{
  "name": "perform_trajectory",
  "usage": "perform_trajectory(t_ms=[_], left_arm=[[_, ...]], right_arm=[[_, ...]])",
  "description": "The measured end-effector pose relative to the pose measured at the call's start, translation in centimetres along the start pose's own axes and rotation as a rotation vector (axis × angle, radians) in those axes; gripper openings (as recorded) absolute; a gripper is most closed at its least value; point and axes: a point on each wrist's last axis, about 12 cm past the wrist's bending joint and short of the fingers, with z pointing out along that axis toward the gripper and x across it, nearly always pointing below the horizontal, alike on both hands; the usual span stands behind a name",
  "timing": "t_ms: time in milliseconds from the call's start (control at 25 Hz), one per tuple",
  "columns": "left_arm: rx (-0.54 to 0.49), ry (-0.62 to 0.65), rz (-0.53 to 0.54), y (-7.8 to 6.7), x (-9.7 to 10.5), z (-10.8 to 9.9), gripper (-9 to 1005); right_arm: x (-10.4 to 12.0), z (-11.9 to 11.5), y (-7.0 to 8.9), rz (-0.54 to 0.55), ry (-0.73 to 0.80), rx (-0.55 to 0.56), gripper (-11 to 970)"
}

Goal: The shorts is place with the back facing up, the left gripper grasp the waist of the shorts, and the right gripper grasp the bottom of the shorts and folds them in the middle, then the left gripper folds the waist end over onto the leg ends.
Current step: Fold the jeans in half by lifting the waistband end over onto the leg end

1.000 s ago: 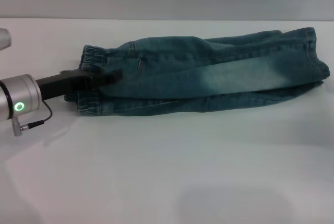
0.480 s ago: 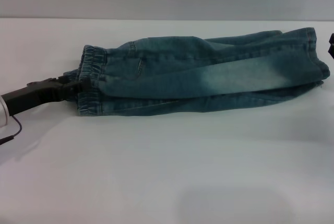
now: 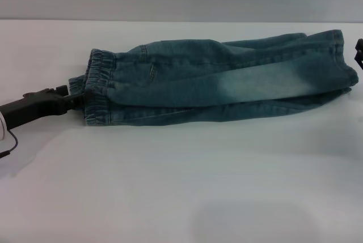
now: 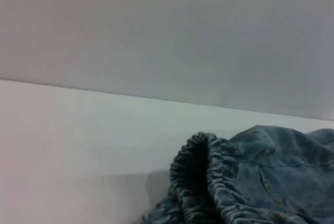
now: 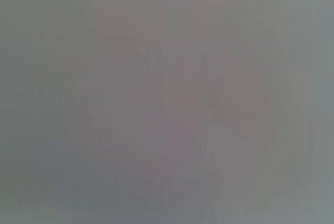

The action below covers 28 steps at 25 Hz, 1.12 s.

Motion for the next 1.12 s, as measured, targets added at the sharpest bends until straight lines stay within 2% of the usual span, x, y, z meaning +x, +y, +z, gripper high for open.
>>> perform_trajectory(t_ms=[240, 520, 1120], left_arm=[[-0.004, 0.023, 0.011, 0.1, 0.2, 0.0, 798], [0.044, 0.098, 0.034, -0.7, 0.8, 0.5, 798], [0.172, 0.059, 0.019, -1.9, 0.0, 0.0, 786]], right_arm=[[0.1, -0.1, -0.1, 0.001, 0.002, 0.003, 633], [-0.1, 0.0, -0.1, 0.0, -0.003, 0.002, 633], [-0.1, 0.1, -0.2, -0.004, 0.003, 0.008, 634]])
